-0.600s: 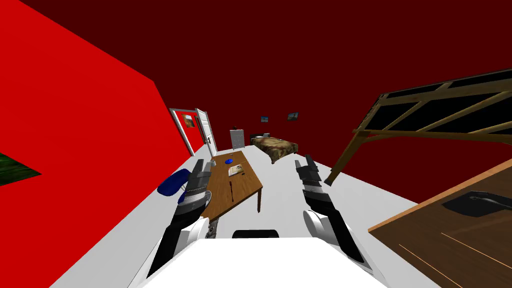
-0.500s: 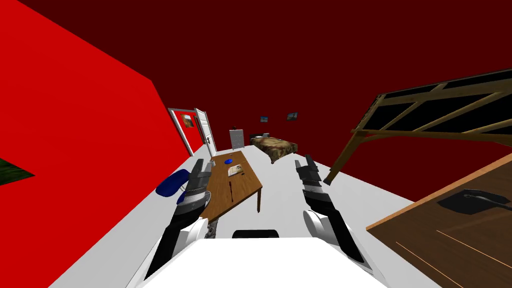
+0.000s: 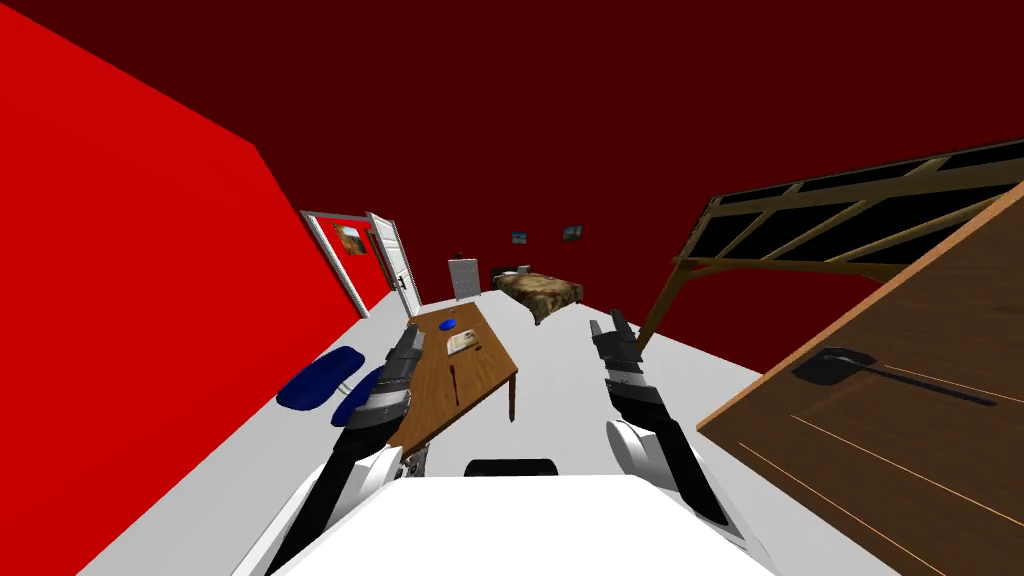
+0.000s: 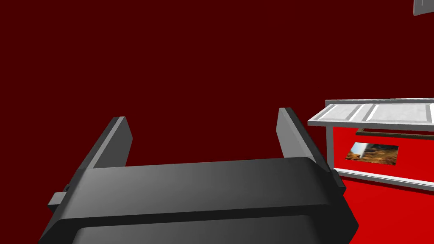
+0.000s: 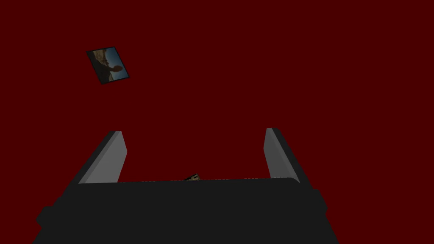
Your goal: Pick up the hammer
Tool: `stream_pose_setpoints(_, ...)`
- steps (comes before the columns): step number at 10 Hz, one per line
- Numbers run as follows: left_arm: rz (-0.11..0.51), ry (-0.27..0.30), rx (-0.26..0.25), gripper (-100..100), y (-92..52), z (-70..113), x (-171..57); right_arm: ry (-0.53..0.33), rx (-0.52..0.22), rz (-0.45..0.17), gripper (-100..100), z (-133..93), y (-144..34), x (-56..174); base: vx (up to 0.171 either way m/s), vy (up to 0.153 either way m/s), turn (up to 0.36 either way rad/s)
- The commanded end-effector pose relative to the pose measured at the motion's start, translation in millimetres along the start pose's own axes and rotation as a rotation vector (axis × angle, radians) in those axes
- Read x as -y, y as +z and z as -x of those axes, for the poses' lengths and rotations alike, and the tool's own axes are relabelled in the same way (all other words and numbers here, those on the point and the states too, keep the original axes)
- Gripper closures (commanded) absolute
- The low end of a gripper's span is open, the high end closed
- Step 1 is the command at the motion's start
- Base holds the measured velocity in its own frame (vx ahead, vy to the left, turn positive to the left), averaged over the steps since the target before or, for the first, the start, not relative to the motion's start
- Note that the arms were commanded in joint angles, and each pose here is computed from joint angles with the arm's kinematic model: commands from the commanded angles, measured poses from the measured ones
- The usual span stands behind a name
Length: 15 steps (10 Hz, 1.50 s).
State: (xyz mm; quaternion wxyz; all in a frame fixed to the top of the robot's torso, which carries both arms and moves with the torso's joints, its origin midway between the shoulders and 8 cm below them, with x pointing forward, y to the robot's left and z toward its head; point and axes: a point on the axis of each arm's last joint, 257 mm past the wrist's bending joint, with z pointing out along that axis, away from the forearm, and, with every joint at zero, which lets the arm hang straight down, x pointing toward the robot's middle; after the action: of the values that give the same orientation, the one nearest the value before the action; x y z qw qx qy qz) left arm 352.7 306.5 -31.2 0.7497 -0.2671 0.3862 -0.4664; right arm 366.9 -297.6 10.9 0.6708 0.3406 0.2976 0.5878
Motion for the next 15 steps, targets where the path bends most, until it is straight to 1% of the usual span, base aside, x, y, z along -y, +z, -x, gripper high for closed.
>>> stream_pose_setpoints(1, 0.062, 0.053, -0.031, -100, -6.2, 0.4, -22.4, 0.000, 0.000, 0.000, 0, 0.0, 0.0, 0.0, -0.044, -0.011, -0.226)
stream_pose_setpoints(4, 0.199, 0.156, -0.068, -100, -24.3, 9.8, -71.9, 0.000, 0.000, 0.000, 0, 0.0, 0.0, 0.0, -0.056, -0.015, -0.264)
stream_pose_setpoints(7, 0.356, 0.260, -0.089, -100, -52.3, 27.8, -124.3, 0.000, 0.000, 0.000, 0, 0.0, 0.0, 0.0, -0.065, -0.021, -0.282)
stream_pose_setpoints(8, 0.359, 0.260, -0.089, -100, -52.6, 27.9, -124.9, 0.000, 0.000, 0.000, 0, 0.0, 0.0, 0.0, -0.035, -0.012, -0.097)
stream_pose_setpoints(10, 0.475, 0.324, -0.100, -100, -78.0, 42.9, -160.4, 0.000, 0.000, 0.000, 0, 0.0, 0.0, 0.0, -0.029, -0.016, -0.227)
stream_pose_setpoints(11, 0.475, 0.324, -0.100, -100, -78.0, 42.9, -160.4, 0.000, 0.000, 0.000, 0, 0.0, 0.0, 0.0, 0.001, -0.011, -0.072)
stream_pose_setpoints(14, 0.654, 0.409, -0.118, -100, -125.5, 67.0, -210.2, 0.000, 0.000, 0.000, 0, 0.1, -0.1, 0.0, 0.039, -0.049, -0.151)
stream_pose_setpoints(15, 0.654, 0.409, -0.118, -100, -125.5, 67.0, -210.2, 0.000, 0.000, 0.000, 0, 0.1, -0.1, 0.0, 0.026, -0.029, -0.112)
